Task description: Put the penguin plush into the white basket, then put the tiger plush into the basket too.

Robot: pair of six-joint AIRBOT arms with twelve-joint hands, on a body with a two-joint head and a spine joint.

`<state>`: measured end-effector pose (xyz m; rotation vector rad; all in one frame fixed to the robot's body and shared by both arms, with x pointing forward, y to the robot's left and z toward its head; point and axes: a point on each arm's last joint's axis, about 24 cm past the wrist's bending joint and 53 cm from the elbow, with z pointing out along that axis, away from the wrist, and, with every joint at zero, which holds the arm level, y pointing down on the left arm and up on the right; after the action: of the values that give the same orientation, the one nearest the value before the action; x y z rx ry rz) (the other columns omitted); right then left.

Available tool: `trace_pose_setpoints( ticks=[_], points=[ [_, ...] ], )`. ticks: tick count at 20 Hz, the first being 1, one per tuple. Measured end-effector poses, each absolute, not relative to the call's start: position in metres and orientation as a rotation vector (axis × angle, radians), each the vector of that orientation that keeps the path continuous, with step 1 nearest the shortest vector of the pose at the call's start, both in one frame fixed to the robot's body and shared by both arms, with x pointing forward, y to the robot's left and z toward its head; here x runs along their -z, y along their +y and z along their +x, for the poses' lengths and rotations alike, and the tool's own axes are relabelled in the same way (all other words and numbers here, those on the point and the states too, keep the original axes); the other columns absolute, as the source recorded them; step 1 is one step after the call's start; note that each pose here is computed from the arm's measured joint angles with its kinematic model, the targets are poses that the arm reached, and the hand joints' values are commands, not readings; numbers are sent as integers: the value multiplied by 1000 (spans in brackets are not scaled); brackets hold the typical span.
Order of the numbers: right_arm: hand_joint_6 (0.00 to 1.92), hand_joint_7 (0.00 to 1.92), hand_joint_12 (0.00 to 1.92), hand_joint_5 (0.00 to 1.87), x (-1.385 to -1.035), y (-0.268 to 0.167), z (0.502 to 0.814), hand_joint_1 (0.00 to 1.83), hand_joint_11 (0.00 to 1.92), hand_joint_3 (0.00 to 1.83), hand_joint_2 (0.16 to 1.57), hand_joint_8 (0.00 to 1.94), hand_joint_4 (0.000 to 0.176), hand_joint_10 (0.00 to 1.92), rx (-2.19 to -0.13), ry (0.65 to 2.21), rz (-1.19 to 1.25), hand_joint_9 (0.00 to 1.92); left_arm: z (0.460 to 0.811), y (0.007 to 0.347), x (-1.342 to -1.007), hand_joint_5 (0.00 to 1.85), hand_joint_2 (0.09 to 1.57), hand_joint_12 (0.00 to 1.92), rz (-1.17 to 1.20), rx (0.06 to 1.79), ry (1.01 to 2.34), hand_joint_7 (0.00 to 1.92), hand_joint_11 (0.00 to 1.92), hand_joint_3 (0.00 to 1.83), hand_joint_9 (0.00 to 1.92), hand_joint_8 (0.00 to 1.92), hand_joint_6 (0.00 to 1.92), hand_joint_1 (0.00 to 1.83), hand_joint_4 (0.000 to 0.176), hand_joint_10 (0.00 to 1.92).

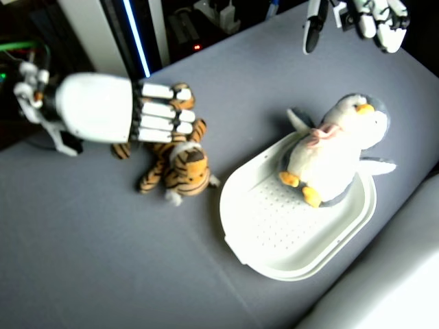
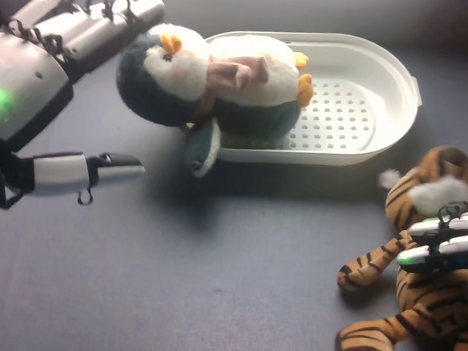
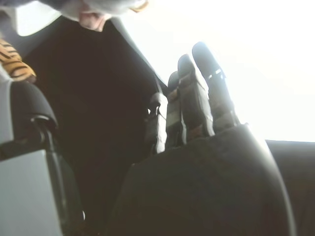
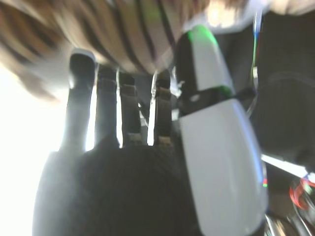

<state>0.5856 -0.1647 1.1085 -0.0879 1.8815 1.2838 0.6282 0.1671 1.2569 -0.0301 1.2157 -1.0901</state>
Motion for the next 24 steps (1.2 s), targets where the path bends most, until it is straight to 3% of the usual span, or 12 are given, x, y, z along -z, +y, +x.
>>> trace_pose_setpoints(
  ticks=[1, 2, 3, 5, 7, 13, 16, 19, 21, 22, 23, 24],
  points=[
    [987, 647, 965, 720, -1112, -163, 591, 1230, 522, 17, 1247, 1300, 0, 1213, -1271, 1864, -93, 566, 626, 165, -1254, 135, 938, 1213, -26, 1097, 1222, 257, 0, 0, 339, 6, 4, 835, 85, 10],
    [987, 647, 965, 720, -1115, -161, 594, 1230, 522, 17, 1247, 1300, 0, 1213, -1273, 1848, -92, 566, 625, 165, -1254, 135, 938, 1213, -32, 1101, 1222, 257, 0, 0, 339, 6, 4, 835, 85, 10],
    [1290, 635, 1403, 663, -1115, -159, 596, 1140, 443, 3, 1297, 1581, 0, 1407, -1273, 1841, -91, 515, 625, 165, -1253, 143, 938, 1234, -30, 1101, 1224, 272, 0, 0, 351, 6, 3, 831, 77, 10],
    [1426, 492, 1586, 724, -1117, -154, 599, 1295, 524, 0, 1307, 1607, 0, 1703, -1277, 1827, -93, 567, 626, 169, -1252, 162, 943, 1255, -55, 1097, 1219, 290, 0, 0, 349, 3, 3, 822, 83, 4],
    [1679, 464, 1704, 597, -1127, -156, 603, 1426, 501, 5, 1312, 1626, 0, 1709, -1298, 1786, -69, 533, 627, 174, -1253, 169, 940, 1277, -72, 1093, 1210, 286, 0, 0, 345, 0, 2, 832, 102, 1],
    [1153, 664, 1590, 923, -1225, -184, 635, 1208, 528, 0, 1218, 1435, 0, 1433, -1388, 1377, 43, 651, 623, 170, -1252, 171, 952, 1167, -62, 1111, 1205, 278, 0, 0, 305, 2, 2, 868, 118, 0],
    [1368, 661, 1379, 814, -1250, -178, 665, 1332, 614, 0, 1228, 1323, 0, 1409, -1392, 1274, 57, 716, 623, 170, -1250, 167, 945, 1084, -70, 1115, 1212, 269, 0, 0, 310, 3, 1, 821, 135, 5],
    [1029, 692, 1508, 906, -1250, -169, 704, 1347, 526, 0, 1207, 1462, 0, 1482, -1338, 1295, 93, 714, 622, 168, -1250, 167, 950, 1077, -64, 1119, 1215, 273, 0, 1, 312, 2, 0, 811, 137, 3],
    [1100, 662, 1283, 931, -1245, -169, 733, 1339, 397, 1, 1215, 1497, 0, 1436, -1278, 1339, 137, 649, 622, 167, -1249, 186, 947, 1106, -59, 1121, 1219, 282, 0, 0, 320, 1, 2, 807, 118, 4],
    [1099, 645, 1302, 923, -1242, -167, 744, 1230, 267, 0, 1216, 1461, 0, 916, -1250, 1366, 143, 501, 623, 167, -1248, 201, 940, 1098, -58, 1120, 1224, 290, 0, 0, 323, 5, 6, 812, 114, 4],
    [457, 563, 1193, 802, -1240, -165, 751, 1268, 126, 0, 1146, 598, 27, 497, -1233, 1386, 144, 460, 624, 166, -1248, 202, 940, 1066, -58, 1122, 1227, 289, 0, 0, 319, 3, 4, 840, 114, 2],
    [129, 451, 852, 609, -1234, -163, 754, 1219, 24, 0, 1116, 177, 98, 176, -1227, 1410, 149, 344, 624, 165, -1247, 200, 940, 1063, -61, 1127, 1228, 287, 0, 0, 315, 1, 2, 825, 109, 0]
  ],
)
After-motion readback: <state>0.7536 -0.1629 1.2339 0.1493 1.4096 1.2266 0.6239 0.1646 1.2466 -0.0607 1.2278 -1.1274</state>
